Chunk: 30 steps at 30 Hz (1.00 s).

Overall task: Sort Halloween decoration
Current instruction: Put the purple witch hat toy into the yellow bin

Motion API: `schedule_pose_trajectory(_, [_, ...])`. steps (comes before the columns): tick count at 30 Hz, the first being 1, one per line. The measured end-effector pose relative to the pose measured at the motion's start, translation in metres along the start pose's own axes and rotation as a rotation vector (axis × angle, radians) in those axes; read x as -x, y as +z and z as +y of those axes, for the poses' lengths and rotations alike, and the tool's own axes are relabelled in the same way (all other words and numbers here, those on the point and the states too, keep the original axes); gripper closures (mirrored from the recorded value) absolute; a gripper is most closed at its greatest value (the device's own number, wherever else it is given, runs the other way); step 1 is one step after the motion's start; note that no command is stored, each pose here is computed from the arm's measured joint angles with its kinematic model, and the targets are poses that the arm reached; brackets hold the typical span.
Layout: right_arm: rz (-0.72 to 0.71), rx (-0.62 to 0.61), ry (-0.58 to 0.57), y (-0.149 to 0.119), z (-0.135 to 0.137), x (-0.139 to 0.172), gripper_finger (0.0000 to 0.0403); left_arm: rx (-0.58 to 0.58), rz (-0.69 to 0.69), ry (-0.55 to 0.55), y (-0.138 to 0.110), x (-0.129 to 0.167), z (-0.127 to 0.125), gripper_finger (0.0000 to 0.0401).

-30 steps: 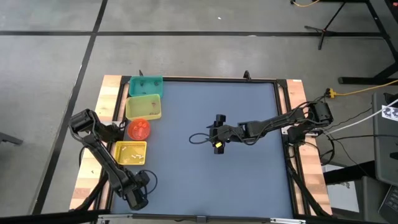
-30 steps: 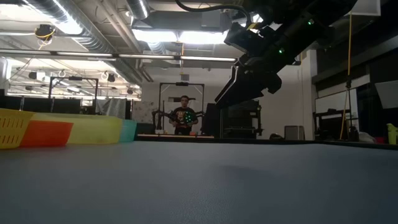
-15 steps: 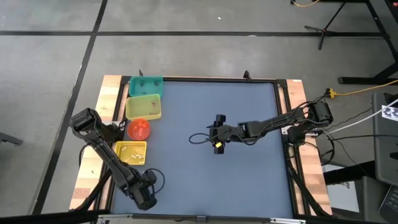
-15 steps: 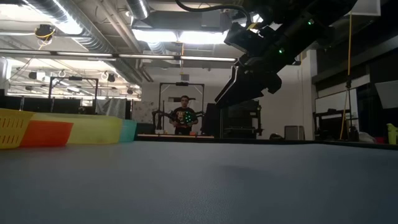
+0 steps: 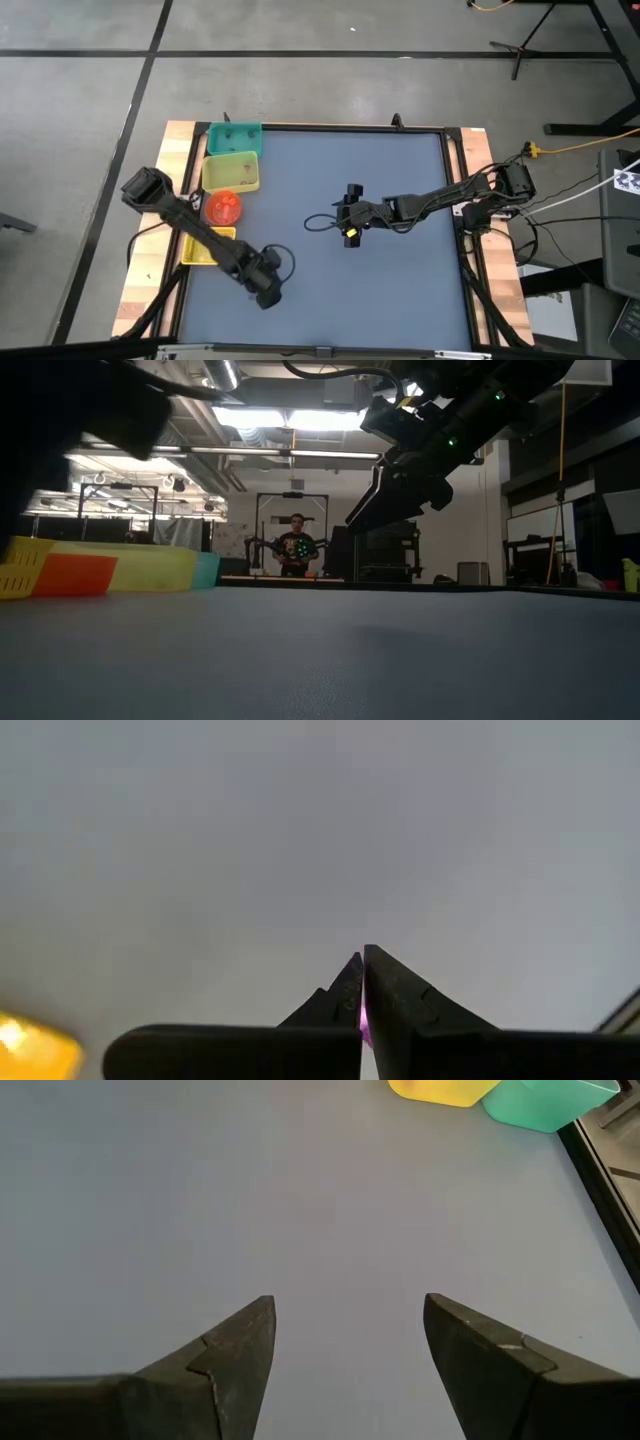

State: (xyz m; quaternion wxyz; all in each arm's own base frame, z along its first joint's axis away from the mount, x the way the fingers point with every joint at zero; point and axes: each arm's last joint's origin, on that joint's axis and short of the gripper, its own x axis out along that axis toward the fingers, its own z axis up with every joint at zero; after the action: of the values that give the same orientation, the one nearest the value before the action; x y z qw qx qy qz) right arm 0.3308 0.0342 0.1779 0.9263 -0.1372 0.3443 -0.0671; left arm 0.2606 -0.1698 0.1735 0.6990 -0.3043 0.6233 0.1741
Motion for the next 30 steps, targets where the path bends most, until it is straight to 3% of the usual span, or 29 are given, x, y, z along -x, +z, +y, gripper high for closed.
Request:
schedule_pose_trajectory(6, [0.0, 0.0, 0.0, 0.0, 0.0, 0.0, 0.0148, -0.071, 0.043, -0.022, 0.023, 0.001, 0.008, 0.0401])
schedule_pose_trajectory(14, [0.0, 0.0, 0.0, 0.0, 0.0, 0.0, 0.0148, -0.112, 0.175, -0.083, 0.016, 0.001, 0.005, 0.0397])
schedule_pose_trajectory(22, [0.001, 0.0, 0.0, 0.0, 0.0, 0.0, 0.0148, -0.18, 0.197, -0.085, -0.005, 0.001, -0.002, 0.0316])
schedule_pose_trajectory(30, [0.001, 0.0, 0.0, 0.0, 0.0, 0.0, 0.0148, -0.272, 0.085, -0.043, -0.028, 0.0, -0.009, 0.0255])
